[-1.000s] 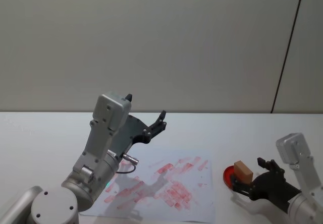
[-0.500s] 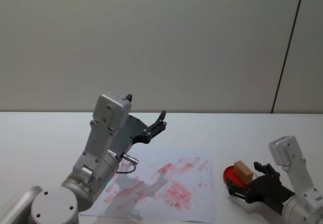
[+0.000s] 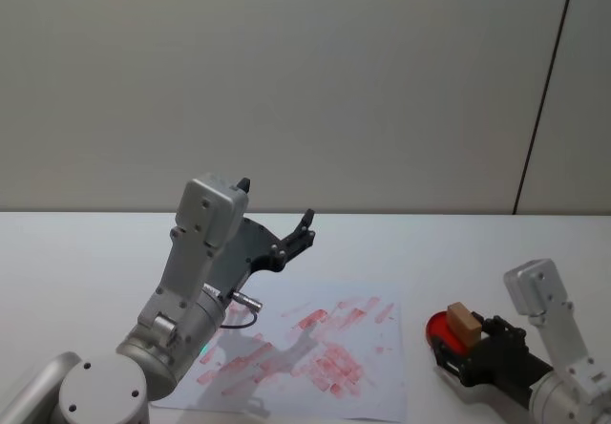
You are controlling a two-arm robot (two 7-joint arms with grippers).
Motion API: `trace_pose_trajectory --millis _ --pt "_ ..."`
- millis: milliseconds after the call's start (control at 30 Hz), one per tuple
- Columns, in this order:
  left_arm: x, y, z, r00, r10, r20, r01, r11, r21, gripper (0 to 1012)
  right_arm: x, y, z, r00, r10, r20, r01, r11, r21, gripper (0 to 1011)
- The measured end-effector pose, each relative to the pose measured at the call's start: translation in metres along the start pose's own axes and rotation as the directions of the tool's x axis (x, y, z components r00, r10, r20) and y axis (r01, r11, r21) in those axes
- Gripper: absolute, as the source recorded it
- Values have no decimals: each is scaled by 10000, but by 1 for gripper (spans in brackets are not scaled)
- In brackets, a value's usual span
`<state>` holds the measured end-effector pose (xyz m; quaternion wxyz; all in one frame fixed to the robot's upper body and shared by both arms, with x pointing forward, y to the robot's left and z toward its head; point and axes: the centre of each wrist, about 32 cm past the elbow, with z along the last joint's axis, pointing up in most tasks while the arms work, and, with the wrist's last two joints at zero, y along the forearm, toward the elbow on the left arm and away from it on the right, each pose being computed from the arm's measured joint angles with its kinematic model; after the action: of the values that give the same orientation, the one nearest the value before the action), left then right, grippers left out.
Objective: Use the one hand to pick up the stamp and affix it onto the A4 paper.
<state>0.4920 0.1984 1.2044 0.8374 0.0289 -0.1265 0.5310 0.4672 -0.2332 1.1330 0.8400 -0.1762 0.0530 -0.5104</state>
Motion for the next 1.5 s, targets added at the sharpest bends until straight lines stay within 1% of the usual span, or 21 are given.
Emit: trace_pose_trajectory --millis 33,100,133,167,200,267,300,400,433,467,500,533,867,1033,1200,1233,1333,1500 --pt "0 0 0 10000 1 -1 -1 10000 0 1002 0 0 0 10000 0 0 0 10000 0 708" --pt "0 0 0 10000 1 0 -1 10000 1 1002 -1 2 -2 10000 -3 -3 3 10000 -8 644" --pt "0 0 0 10000 0 -1 0 10000 0 1002 -2 3 -3 10000 -3 -6 3 10000 -11 589" --pt "0 0 0 10000 0 -1 0 10000 1 1002 -3 4 -3 10000 -3 -7 3 10000 -14 567" --pt "0 0 0 10000 0 0 0 10000 1 1002 -3 5 -3 10000 -4 -8 4 10000 -16 508" --pt "0 0 0 10000 1 0 -1 10000 1 1002 -5 6 -4 10000 -4 -11 4 10000 -21 479" --pt "0 0 0 10000 0 0 0 10000 1 1002 -5 7 -5 10000 -6 -12 6 10000 -26 427" --pt "0 0 0 10000 0 -1 0 10000 0 1002 -5 8 -6 10000 -9 -12 9 10000 -32 349" --pt "0 0 0 10000 0 0 0 10000 1 1002 -6 8 -6 10000 -11 -12 11 10000 -33 289" --pt "0 0 0 10000 1 0 -1 10000 0 1003 -6 9 -7 10000 -11 -13 11 10000 -35 254" --pt "0 0 0 10000 1 0 -1 10000 1 1002 -6 9 -6 10000 -12 -13 12 10000 -34 254" --pt "0 0 0 10000 0 0 0 10000 0 1003 -7 10 -6 10000 -12 -14 12 10000 -34 228" --pt "0 0 0 10000 1 0 -1 10000 1 1002 -9 13 -6 10000 -10 -15 10 10000 -31 224" --pt "0 0 0 10000 1 0 -1 10000 1 1002 -13 16 -1 10000 3 2 -3 10000 91 225" --pt "0 0 0 10000 1 0 -1 10000 1 1002 -21 22 32 9999 132 -11 -132 9985 526 225" --pt "0 0 0 10000 1 0 -1 10000 1 1003 -25 24 52 9998 219 -18 -217 9971 728 225" --pt "0 0 0 10000 0 0 0 10000 1 1003 -31 28 93 9993 367 -19 -363 9941 1024 225" --pt "0 0 0 10000 0 -1 0 10000 0 1002 -52 46 210 9961 879 -2 -866 9810 1737 225"
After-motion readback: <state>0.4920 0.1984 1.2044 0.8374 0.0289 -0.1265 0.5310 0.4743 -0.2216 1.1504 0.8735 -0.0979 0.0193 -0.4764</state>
